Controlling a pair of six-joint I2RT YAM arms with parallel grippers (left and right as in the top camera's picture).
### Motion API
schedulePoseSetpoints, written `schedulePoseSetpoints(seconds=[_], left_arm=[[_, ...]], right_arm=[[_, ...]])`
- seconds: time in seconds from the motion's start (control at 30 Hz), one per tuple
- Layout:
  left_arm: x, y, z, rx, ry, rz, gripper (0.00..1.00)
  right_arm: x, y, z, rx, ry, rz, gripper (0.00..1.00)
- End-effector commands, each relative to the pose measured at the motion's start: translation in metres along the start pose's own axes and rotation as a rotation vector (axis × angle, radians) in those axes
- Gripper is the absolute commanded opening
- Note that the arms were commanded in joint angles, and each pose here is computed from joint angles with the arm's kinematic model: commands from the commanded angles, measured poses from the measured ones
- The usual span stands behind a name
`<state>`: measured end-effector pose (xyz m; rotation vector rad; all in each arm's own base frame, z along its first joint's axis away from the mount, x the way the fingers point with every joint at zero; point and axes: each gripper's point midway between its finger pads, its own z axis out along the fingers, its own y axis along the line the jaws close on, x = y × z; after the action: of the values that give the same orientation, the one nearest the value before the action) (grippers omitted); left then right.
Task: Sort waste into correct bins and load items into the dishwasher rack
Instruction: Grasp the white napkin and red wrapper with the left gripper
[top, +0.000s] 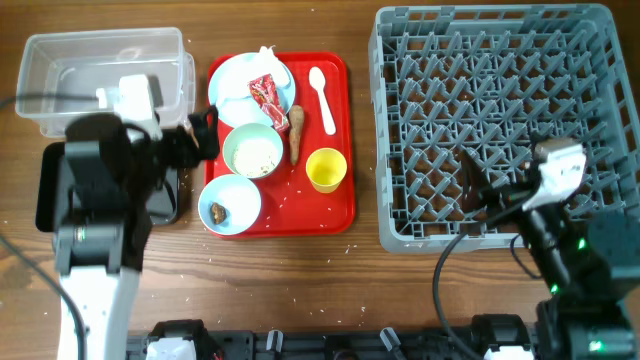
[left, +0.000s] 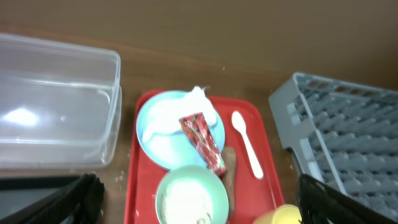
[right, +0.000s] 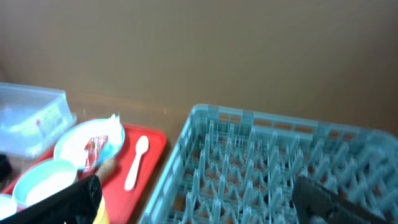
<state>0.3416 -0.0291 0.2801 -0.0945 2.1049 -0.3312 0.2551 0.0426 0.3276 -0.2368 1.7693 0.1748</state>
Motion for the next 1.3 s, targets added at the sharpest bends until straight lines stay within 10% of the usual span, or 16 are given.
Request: schedulePoseSetpoints(seconds=[0.0,0.3,0.67,1.07,1.2,1.27], left_arm=[[-0.025,-0.016,0.027,0.034,0.087,0.092,1.0],[0.001,-0.041,0.13,0.075,0.493,0.274,1.0],[0.033,-0.032,0.229,0.094,0.473,0.41,1.0],[0.144,0.012,0.306,0.055,0.68,0.408,0.95],[0.159,0.017,0.312,0.053,0.707,0.403,0.64],[0.158,0.017,0.313,0.053,0.704,0.404,0.23]], right_arm=[[-0.006,-0.006,0.014,0.003,0.111,0.019,1.0],[0.035,-0.01,0.047,-0.032,0.495,0.117,1.0],[0.093,0.006,0.066,-0.146,0.749,0.233,1.0],[0.1,0.008,0.061,-0.148,0.79,0.245,1.0],[0.1,0.008,0.061,-0.148,0.79,0.245,0.99],[0.1,0.008,0.061,-0.148,0.79,0.245,0.98]])
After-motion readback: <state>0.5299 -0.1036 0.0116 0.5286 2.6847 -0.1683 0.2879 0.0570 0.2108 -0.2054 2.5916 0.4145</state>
